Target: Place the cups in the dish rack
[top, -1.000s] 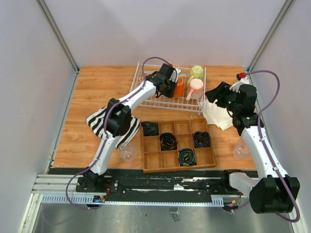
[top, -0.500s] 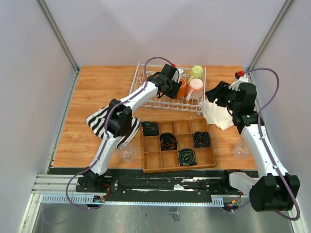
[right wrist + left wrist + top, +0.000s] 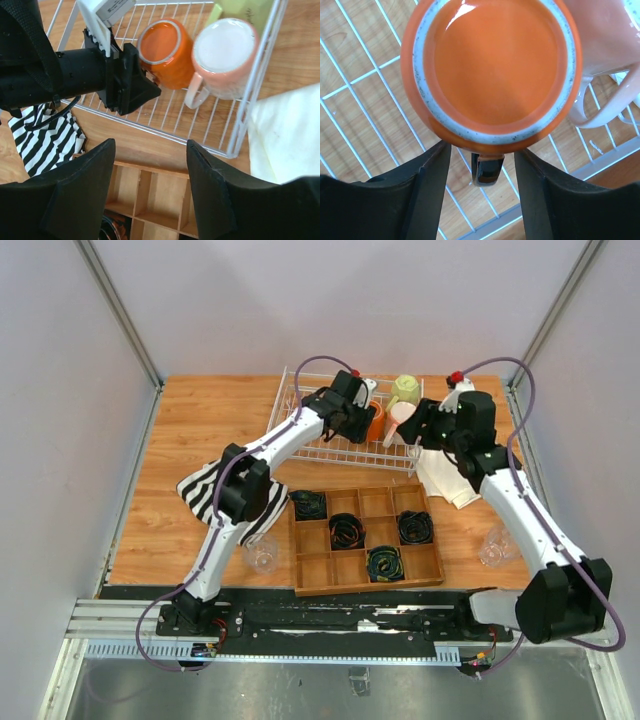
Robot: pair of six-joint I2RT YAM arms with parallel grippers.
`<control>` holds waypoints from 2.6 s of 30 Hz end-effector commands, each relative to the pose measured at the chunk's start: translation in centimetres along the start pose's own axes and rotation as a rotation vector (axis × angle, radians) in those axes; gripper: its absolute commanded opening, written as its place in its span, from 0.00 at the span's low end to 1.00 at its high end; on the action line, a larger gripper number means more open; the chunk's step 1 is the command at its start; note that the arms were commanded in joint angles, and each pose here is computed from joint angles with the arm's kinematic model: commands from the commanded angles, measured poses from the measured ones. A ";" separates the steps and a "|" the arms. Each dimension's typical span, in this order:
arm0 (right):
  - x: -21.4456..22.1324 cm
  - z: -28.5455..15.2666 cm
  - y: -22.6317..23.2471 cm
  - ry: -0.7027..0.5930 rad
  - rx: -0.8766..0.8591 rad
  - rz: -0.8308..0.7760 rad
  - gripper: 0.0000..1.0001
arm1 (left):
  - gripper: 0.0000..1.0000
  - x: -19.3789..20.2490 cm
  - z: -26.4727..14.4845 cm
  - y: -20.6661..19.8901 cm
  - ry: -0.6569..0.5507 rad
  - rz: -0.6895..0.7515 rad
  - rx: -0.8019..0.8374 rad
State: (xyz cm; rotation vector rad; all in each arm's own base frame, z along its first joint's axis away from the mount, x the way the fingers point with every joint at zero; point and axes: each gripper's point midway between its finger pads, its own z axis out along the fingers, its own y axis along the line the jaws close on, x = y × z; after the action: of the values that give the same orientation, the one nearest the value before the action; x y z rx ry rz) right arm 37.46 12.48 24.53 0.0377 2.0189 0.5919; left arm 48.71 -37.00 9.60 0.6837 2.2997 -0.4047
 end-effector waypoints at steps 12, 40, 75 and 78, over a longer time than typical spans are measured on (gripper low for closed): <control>3.3 5.8 3.6 0.280 0.130 0.069 0.55 | 0.62 -6.3 -10.4 3.6 -0.188 -0.078 -0.083; 8.0 14.6 4.6 0.375 0.396 0.215 0.57 | 0.64 -4.3 -22.4 6.5 -0.325 -0.172 -0.226; 5.6 23.0 1.5 0.260 0.433 0.138 0.56 | 0.63 -0.9 -22.5 7.5 -0.276 -0.180 -0.232; 5.1 23.4 1.0 0.240 0.433 0.136 0.56 | 0.63 -0.9 -22.1 7.5 -0.268 -0.177 -0.230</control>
State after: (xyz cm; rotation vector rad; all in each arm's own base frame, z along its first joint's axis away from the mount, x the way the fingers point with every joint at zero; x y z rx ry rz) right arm 52.06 25.34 11.34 0.3684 2.4118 0.2712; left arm 41.03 -20.79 24.01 0.2932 2.1507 -0.2730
